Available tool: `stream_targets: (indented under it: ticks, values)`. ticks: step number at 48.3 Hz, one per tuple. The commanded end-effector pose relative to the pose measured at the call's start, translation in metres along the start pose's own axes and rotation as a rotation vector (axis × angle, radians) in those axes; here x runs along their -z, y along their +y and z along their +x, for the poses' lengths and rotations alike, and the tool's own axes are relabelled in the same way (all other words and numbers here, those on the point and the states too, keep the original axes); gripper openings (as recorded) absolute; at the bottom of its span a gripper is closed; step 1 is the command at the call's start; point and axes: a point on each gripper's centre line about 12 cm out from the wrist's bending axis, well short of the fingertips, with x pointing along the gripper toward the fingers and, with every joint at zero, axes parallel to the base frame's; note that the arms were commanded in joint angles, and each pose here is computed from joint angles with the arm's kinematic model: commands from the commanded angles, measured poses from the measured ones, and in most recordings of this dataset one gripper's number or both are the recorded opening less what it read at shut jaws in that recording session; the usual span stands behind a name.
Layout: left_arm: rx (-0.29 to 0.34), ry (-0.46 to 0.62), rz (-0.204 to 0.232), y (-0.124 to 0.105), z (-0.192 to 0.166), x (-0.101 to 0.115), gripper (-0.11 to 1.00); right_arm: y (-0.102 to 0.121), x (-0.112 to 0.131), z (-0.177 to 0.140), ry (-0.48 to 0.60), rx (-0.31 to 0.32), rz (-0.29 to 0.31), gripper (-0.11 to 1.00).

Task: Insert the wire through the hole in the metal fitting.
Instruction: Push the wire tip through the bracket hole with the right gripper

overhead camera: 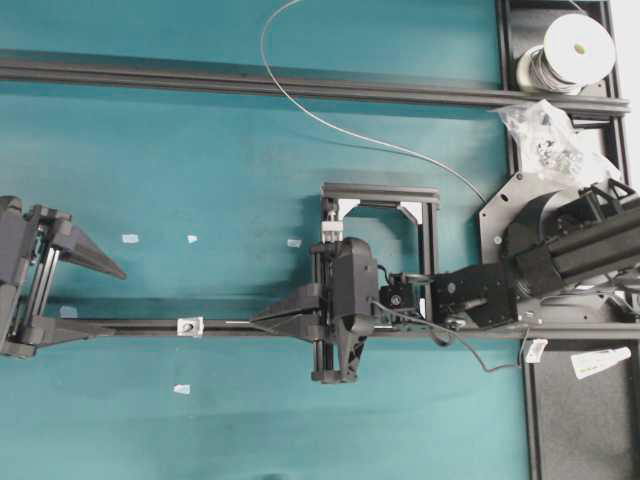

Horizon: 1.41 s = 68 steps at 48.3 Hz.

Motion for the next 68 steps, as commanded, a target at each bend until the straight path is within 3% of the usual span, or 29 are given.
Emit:
stream_targets:
  ticks: [1,68]
  values:
    - [0.006,-0.030,-0.001,-0.002,0.002,-0.008,0.75,0.006,-0.008,0.001,-0.038,-0.007,0.008,-0.01]
    - [0.007,-0.039,-0.001,-0.002,0.003,-0.011,0.75,0.014,-0.012,0.021,-0.082,-0.004,0.000,-0.01]
